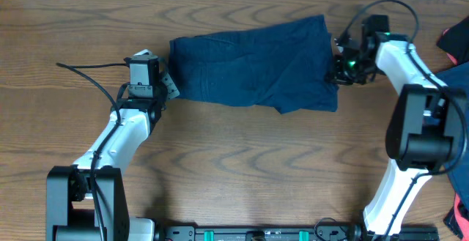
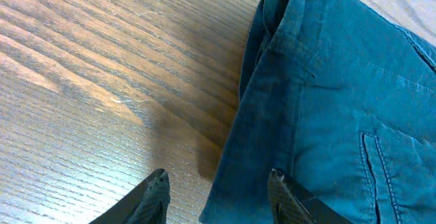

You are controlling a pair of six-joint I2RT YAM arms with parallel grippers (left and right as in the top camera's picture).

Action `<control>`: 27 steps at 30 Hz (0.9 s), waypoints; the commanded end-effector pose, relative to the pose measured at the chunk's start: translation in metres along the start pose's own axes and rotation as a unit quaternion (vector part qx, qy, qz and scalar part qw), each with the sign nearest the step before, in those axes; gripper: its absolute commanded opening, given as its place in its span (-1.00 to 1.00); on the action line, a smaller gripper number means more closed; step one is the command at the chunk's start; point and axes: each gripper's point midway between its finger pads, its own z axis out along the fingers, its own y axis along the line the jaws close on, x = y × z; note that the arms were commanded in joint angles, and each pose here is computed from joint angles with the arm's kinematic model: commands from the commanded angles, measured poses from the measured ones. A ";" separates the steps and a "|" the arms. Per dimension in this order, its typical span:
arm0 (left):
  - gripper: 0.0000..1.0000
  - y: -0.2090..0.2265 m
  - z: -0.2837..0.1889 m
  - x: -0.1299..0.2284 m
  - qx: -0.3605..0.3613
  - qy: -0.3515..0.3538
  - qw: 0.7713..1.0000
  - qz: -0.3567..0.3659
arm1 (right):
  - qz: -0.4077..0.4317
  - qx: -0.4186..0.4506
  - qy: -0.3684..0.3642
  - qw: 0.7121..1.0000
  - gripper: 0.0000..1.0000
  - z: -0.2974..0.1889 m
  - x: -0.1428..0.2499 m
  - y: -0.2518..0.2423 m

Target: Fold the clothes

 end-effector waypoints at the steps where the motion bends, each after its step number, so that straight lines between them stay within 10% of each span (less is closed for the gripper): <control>1: -0.02 0.002 0.003 0.003 -0.003 0.004 1.000 0.003 | -0.008 -0.029 -0.048 0.998 -0.98 -0.052 -0.008 0.010; 15: 0.25 0.002 0.003 0.004 -0.004 0.006 1.000 0.003 | 0.129 0.077 0.073 0.986 -0.97 -0.046 0.073 -0.032; 27: 0.61 -0.016 0.002 0.012 0.050 0.028 0.997 0.052 | 0.209 0.103 0.075 0.970 -0.38 -0.043 0.088 -0.061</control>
